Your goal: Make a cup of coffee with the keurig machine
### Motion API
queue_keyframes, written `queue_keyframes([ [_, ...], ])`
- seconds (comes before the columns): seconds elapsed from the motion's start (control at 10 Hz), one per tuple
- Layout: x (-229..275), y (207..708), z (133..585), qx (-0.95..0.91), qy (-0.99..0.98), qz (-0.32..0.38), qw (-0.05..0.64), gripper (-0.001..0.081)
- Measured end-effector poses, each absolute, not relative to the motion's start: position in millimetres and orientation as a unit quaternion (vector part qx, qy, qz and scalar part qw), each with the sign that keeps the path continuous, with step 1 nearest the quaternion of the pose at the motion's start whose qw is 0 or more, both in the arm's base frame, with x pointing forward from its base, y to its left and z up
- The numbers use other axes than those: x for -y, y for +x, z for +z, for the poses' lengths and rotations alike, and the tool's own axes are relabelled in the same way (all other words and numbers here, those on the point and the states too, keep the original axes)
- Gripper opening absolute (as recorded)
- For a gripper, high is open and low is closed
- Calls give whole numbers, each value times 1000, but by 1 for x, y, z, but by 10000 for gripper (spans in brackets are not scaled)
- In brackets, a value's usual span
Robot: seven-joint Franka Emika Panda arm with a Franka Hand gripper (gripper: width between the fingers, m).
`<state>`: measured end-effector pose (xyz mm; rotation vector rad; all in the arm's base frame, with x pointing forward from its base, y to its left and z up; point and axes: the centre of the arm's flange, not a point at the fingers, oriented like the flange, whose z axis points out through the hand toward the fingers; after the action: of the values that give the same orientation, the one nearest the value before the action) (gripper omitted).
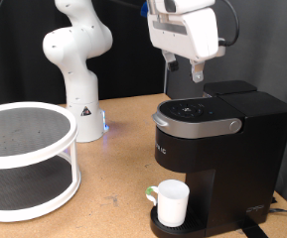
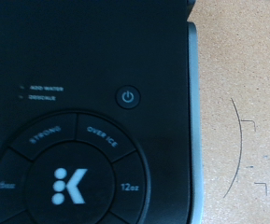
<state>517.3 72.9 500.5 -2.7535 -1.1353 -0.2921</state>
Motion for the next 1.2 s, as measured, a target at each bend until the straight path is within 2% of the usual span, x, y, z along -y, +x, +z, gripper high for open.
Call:
queue_keyframes([
  [0.2,-74,515,489,383,-915,-101,72,800],
  [0.3,-75,514,484,387,-914,-101,71,697],
  [0.4,-77,513,479,389,-913,-103,69,697],
  [0.5,-78,512,475,392,-912,-103,68,513],
  [0.6,-80,510,471,396,-910,-103,68,513],
  [0.7,-83,509,466,398,-909,-103,68,329],
  [0.8,-86,508,460,400,-908,-102,67,329],
  [0.9,-90,507,453,401,-908,-103,64,147],
  [1.0,-93,507,446,402,-908,-102,62,48],
  [1.1,-95,507,440,403,-908,-102,60,48],
  [1.2,-97,507,433,403,-908,-100,59,10],
])
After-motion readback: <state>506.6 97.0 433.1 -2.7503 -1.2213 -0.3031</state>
